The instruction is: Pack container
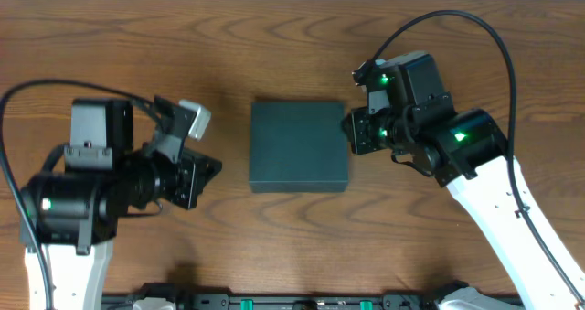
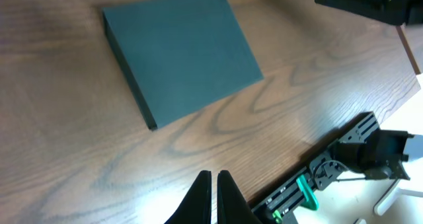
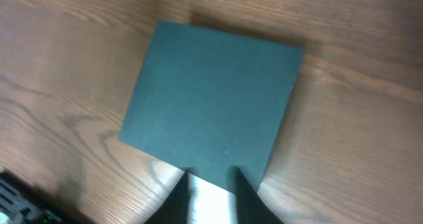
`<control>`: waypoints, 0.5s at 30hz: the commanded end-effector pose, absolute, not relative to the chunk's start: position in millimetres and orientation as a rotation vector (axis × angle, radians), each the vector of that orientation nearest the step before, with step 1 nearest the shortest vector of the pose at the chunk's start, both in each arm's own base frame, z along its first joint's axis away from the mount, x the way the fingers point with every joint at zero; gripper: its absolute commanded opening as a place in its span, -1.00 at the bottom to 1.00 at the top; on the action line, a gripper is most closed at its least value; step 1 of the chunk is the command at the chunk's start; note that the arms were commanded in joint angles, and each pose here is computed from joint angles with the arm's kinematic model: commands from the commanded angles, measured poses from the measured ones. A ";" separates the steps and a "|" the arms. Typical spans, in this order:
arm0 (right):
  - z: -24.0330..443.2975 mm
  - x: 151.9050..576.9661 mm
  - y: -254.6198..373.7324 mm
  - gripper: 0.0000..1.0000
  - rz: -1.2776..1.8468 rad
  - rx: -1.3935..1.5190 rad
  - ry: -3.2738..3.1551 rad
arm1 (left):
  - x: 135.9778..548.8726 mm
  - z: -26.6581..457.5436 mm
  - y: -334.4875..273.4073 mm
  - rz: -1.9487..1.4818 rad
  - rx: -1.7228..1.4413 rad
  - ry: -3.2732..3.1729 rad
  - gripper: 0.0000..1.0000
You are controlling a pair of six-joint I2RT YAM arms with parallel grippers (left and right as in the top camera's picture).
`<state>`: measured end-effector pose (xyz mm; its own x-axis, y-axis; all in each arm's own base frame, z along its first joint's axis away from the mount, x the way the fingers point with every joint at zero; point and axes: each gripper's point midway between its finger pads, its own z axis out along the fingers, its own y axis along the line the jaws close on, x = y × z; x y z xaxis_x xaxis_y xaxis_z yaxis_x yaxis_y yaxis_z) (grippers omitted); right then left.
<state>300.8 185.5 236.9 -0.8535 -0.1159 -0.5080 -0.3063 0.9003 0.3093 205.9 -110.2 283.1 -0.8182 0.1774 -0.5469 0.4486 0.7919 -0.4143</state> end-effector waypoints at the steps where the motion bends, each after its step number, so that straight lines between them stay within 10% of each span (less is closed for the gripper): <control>1: 236.5 300.3 182.2 0.59 0.480 -0.318 2.572 | 198.6 283.6 -111.0 -0.747 0.492 2.466 -0.88; 2: 235.9 299.8 181.9 0.98 0.479 -0.318 2.576 | 197.9 284.0 -111.0 -0.748 0.490 2.466 -0.86; 6: 235.9 300.0 181.9 0.98 0.478 -0.318 2.576 | 198.3 283.3 -110.5 -0.750 0.470 2.476 0.90; 15: 235.7 300.0 181.9 0.99 0.478 -0.318 2.576 | 199.2 282.1 -108.9 -0.741 0.452 2.486 0.90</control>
<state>300.6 181.5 234.5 -0.8533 -0.1248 -0.5062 -0.3013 0.9105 0.2833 199.5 -109.7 284.6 -0.8122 0.1704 -0.5580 0.4492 0.7930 -0.4115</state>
